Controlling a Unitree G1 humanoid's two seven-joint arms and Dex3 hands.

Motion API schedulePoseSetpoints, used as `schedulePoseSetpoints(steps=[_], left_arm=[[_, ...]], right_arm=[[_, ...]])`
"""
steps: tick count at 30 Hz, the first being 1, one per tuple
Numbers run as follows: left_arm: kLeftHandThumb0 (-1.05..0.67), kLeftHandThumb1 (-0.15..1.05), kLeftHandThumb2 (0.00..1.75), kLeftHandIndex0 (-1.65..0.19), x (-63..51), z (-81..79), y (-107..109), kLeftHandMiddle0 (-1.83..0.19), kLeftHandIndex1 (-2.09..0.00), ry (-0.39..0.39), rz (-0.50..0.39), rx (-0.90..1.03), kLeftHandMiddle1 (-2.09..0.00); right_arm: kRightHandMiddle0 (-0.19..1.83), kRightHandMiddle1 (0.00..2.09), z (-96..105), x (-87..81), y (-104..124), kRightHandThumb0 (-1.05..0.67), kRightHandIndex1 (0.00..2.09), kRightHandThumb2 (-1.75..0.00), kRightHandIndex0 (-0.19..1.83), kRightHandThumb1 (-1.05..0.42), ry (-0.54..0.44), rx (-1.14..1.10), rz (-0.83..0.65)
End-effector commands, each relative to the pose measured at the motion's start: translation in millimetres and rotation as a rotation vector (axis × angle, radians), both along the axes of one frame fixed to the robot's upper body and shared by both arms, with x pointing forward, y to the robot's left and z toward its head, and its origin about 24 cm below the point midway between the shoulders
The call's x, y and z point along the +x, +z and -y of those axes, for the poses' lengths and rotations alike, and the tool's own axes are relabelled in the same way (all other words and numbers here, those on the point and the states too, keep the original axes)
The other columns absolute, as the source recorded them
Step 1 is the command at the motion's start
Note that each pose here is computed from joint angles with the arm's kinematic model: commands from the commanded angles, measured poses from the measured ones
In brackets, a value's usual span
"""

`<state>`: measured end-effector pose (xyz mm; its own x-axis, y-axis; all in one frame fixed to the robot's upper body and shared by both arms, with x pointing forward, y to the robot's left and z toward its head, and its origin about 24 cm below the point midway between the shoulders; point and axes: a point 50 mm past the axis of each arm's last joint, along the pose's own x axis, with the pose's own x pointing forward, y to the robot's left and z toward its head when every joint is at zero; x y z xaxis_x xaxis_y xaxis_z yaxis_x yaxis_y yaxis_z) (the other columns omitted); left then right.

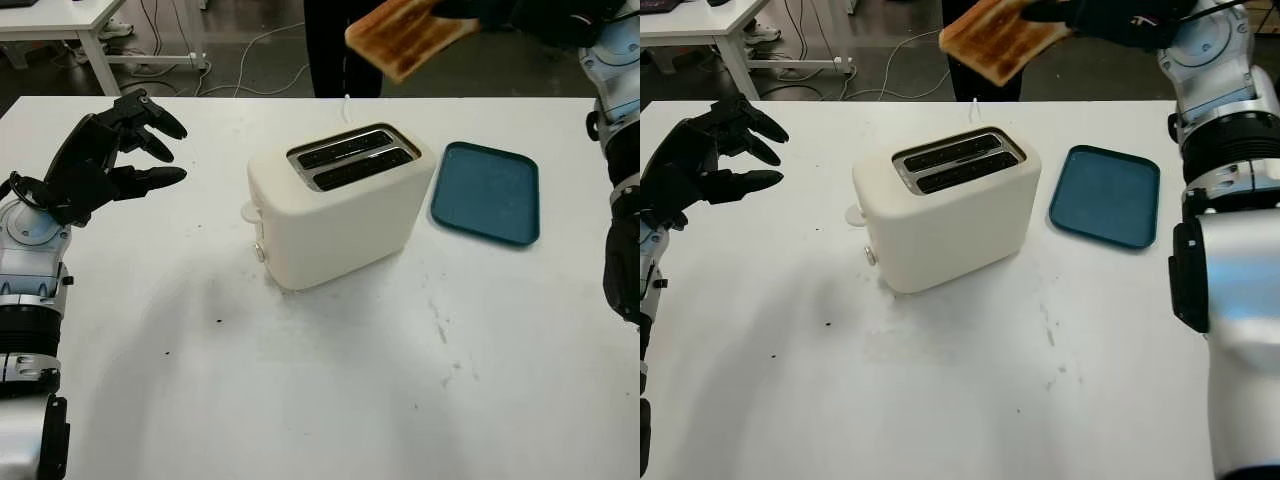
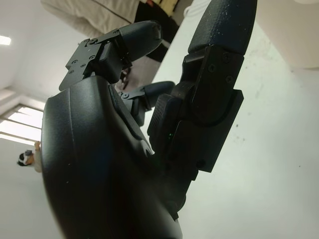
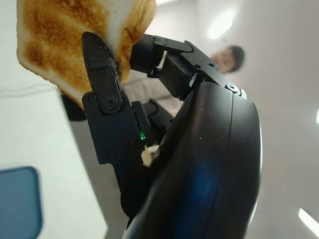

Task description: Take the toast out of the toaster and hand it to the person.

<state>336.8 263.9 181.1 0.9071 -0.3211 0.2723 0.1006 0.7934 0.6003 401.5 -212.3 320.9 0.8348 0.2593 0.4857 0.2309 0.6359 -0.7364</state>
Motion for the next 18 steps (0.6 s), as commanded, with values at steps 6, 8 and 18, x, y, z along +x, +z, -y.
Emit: schedulePoseSetpoints(steps=[6,8,18], left_arm=[[-1.05,0.92,0.03,-0.24,-0.9,-1.1,-2.4,-0.29,-1.39,0.01,-0.003,-0.005,-1.49],[-1.05,0.92,0.04,-0.24,-0.9,-1.3,-2.6,-0.29,-1.39,0.01,-0.004,-0.001,-1.49],[-1.05,0.92,0.03,-0.23,-0.8,-2.0,-2.2,-0.29,-1.39,0.009,-0.005,0.0,-1.49]], right_arm=[[0.76,1.7,10.6,11.4,-39.1,-0.25,1.75,-0.19,0.93,-0.92,-0.143,0.204,-0.088],[0.73,1.62,12.5,13.3,-51.0,-0.24,1.72,-0.18,0.87,-0.92,-0.199,0.213,-0.106],[0.79,1.73,14.9,16.7,-87.7,-0.32,1.75,-0.18,0.97,-0.92,-0.268,0.259,-0.227]])
